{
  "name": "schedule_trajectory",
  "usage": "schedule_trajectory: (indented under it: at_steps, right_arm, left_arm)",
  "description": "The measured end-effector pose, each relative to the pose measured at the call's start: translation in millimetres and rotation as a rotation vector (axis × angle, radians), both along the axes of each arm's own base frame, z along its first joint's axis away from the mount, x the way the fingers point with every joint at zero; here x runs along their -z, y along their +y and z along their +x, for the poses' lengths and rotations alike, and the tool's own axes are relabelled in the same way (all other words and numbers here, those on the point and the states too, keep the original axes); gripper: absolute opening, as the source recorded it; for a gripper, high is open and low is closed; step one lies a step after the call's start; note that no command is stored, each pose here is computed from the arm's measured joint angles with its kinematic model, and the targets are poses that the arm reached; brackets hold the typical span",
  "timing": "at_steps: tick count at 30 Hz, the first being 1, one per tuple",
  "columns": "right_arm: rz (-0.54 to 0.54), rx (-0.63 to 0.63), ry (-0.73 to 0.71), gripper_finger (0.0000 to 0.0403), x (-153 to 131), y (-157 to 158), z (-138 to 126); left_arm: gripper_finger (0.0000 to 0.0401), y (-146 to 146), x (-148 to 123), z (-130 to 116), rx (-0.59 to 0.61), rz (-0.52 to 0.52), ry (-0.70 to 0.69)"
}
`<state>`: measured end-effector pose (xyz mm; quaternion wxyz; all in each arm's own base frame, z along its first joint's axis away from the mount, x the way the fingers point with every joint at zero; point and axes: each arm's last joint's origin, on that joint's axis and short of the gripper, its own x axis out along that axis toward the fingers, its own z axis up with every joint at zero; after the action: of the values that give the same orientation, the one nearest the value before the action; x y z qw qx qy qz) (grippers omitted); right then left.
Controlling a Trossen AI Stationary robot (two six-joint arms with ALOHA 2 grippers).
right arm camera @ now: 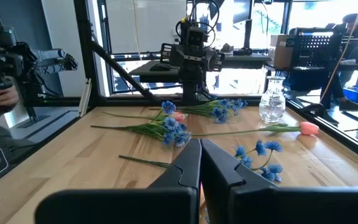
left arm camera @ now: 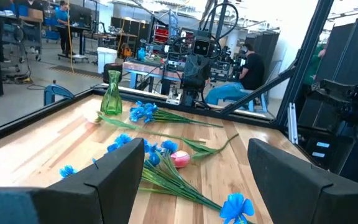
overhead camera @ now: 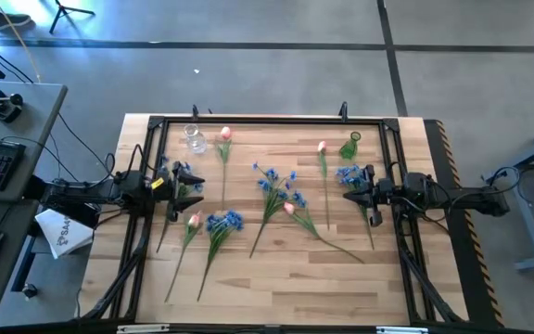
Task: Sort flowers into vase by color
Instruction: Put the top right pink tulip into the green vase
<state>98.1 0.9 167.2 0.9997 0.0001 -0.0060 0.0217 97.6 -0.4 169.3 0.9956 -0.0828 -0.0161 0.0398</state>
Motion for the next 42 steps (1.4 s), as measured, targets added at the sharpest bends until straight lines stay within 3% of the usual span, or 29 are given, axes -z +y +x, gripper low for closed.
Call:
schedule_trajectory:
  at_steps: [5,11,21,29,35,42]
  right_arm:
    - [0.000,0.000,-0.001,0.0000,-0.1,0.0,0.0]
    - [0.000,0.000,-0.001,0.0000,-0.1,0.0,0.0]
    - [0.001,0.007,-0.002,0.0000,-0.2,-0.2,0.0]
    - [0.185,0.078,-0.051,0.0000,-5.0,-2.5,-0.2]
    - [0.187,0.073,-0.124,0.0000,-12.5,-1.1,0.6]
    - [0.194,0.186,-0.059,0.0000,-7.9,5.7,13.6]
  left_arm:
    - [0.0275,0.0,0.0,0.0,-0.001,0.000,0.000]
    - [0.0275,1.4,-0.7,-0.1,-0.052,0.103,0.004]
    - [0.0275,1.4,-0.8,-0.2,-0.047,0.033,-0.005]
    - [0.0275,2.3,-1.7,-0.3,-0.081,0.067,-0.009]
    - [0.0275,2.4,-1.6,-0.3,-0.086,0.058,-0.009]
    - [0.0275,2.4,-1.5,-0.3,-0.086,0.058,-0.008]
